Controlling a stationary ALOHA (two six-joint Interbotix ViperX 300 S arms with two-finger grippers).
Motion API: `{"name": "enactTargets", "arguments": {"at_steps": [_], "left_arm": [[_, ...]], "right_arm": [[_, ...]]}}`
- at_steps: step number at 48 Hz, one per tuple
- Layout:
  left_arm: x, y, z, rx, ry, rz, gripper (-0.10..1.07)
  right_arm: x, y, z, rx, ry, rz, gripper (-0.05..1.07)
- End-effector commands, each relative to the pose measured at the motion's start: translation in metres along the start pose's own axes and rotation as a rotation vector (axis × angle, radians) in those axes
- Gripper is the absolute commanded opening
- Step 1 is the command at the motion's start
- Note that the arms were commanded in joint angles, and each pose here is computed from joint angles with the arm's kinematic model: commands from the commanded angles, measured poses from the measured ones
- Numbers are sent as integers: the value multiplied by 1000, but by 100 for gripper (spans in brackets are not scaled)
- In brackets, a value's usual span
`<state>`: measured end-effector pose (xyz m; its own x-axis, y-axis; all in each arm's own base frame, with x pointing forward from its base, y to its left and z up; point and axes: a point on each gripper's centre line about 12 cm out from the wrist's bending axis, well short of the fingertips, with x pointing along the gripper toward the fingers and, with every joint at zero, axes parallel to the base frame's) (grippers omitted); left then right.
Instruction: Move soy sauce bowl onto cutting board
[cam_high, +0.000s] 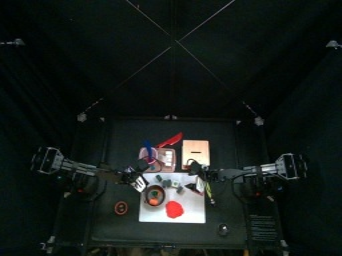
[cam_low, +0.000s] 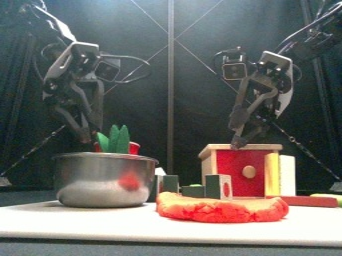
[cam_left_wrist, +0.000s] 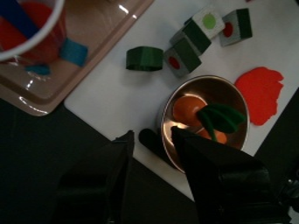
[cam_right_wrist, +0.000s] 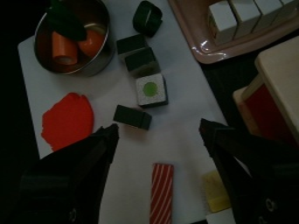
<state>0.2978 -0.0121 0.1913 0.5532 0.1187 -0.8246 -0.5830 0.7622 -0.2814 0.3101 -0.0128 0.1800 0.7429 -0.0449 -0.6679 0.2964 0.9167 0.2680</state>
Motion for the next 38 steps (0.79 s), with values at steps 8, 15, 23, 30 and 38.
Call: {"name": "enactTargets", "arguments": {"at_steps": [8, 15, 23, 30, 38], "left_arm": [[-20, -14, 22, 107, -156, -120, 79], [-17, -17, 25, 224, -247, -208, 79], [-16, -13, 33, 237, -298, -271, 79], [-20, -15, 39, 227, -337, -334, 79], [-20, -16, 40, 225, -346, -356, 79]], "right_arm": [[-7, 9, 17, -13, -97, 53, 103], [-8, 11, 20, -16, -123, 68, 103], [-9, 13, 24, -11, -143, 80, 103], [-13, 15, 29, -20, -166, 89, 103], [-14, 16, 30, -47, -181, 97, 103]]}}
